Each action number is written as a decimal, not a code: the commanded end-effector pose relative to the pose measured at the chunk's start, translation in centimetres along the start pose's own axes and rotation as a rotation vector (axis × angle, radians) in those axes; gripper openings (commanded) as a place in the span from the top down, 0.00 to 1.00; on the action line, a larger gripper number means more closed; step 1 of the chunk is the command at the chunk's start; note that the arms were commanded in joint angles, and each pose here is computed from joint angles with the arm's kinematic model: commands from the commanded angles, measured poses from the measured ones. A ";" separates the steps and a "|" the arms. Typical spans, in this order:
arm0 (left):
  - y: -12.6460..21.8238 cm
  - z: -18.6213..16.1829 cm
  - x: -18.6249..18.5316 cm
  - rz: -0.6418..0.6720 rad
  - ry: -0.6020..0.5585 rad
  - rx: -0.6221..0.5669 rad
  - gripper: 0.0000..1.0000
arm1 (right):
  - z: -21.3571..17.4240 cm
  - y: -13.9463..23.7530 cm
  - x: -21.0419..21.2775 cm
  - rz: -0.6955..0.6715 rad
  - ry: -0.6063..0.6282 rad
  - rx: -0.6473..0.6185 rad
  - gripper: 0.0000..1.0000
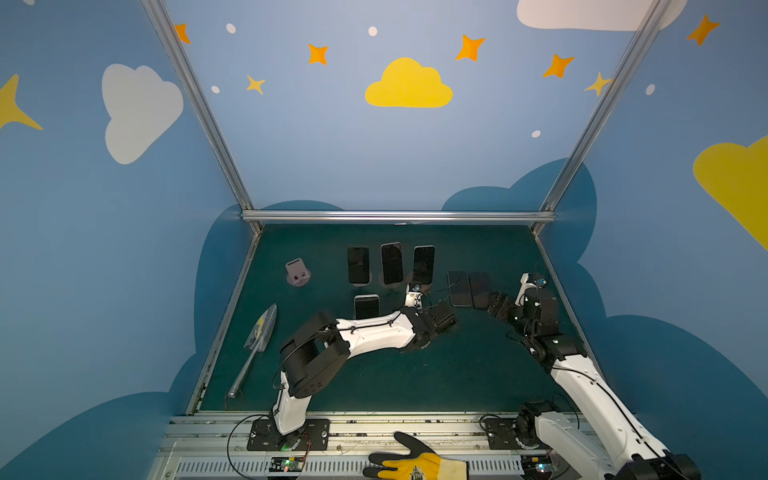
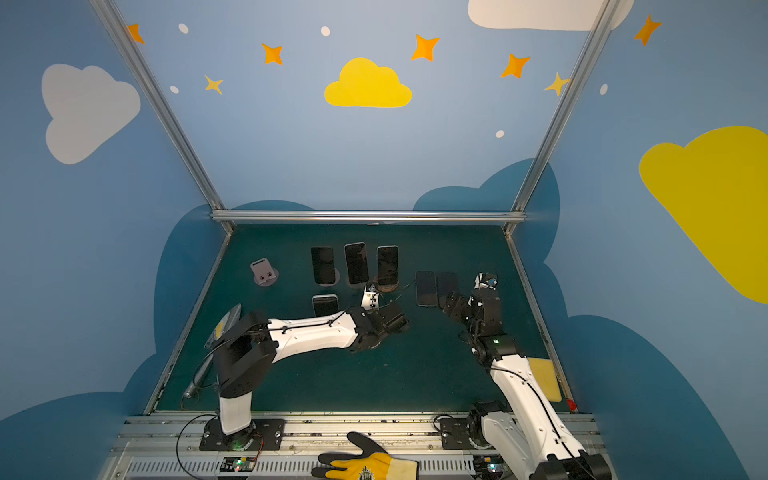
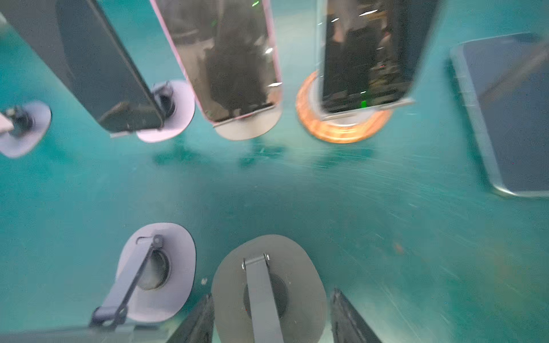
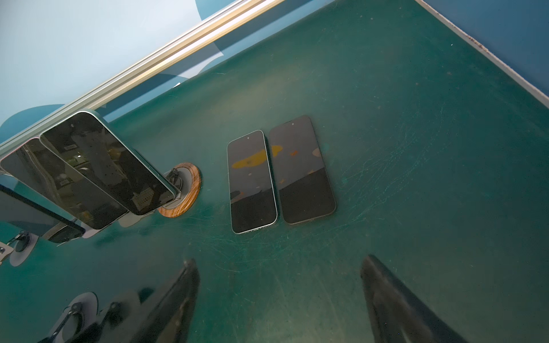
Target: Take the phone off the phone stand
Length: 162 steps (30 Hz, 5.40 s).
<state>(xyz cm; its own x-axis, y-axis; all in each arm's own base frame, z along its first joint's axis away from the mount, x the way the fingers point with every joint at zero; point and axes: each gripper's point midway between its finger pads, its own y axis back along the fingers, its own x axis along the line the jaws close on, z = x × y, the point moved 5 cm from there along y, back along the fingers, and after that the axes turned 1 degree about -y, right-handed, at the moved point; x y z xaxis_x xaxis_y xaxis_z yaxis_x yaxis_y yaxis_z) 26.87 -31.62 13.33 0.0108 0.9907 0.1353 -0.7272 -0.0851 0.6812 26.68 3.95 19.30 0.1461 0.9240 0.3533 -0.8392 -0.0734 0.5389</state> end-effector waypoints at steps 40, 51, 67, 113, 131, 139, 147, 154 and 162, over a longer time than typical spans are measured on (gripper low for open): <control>12.3 23.3 22.7 -0.019 0.211 -0.380 0.44 | 0.5 1.0 1.7 0.120 0.006 0.000 0.18; 0.8 25.9 27.1 0.048 0.396 -0.290 0.44 | 0.6 1.0 1.6 0.120 0.007 -0.020 0.18; -16.6 21.6 29.8 0.179 0.483 -0.064 0.44 | 0.5 0.4 0.9 0.060 0.036 -0.013 0.18; -11.3 25.2 31.5 0.107 0.498 -0.065 0.04 | 2.1 3.3 2.1 0.155 0.027 -0.097 0.17; 7.8 19.3 28.5 -0.304 0.808 -0.478 0.01 | -1.2 9.1 13.7 0.468 0.186 0.042 0.24; 7.0 15.8 29.5 -0.241 0.940 -0.455 0.01 | -4.5 10.6 18.1 0.364 0.291 -0.066 0.14; 7.2 16.1 30.1 -0.214 0.919 -0.469 0.01 | -7.5 9.9 26.2 0.417 0.290 0.036 0.09; 6.5 15.5 31.4 -0.157 0.956 -0.475 0.00 | -11.0 8.0 31.2 0.477 0.330 0.072 0.08; 6.1 15.4 31.9 -0.147 0.963 -0.486 0.00 | -13.4 5.7 34.7 0.410 0.345 -0.095 0.08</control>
<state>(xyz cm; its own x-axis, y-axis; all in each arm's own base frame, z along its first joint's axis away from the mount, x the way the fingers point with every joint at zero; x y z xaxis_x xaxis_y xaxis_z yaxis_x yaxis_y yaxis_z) 33.37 -2.41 32.87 -0.2736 0.6776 -0.6827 -0.9553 -0.1085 0.2751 19.14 39.49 23.02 -0.4047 0.8840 0.2339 -0.7743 -0.4673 0.4267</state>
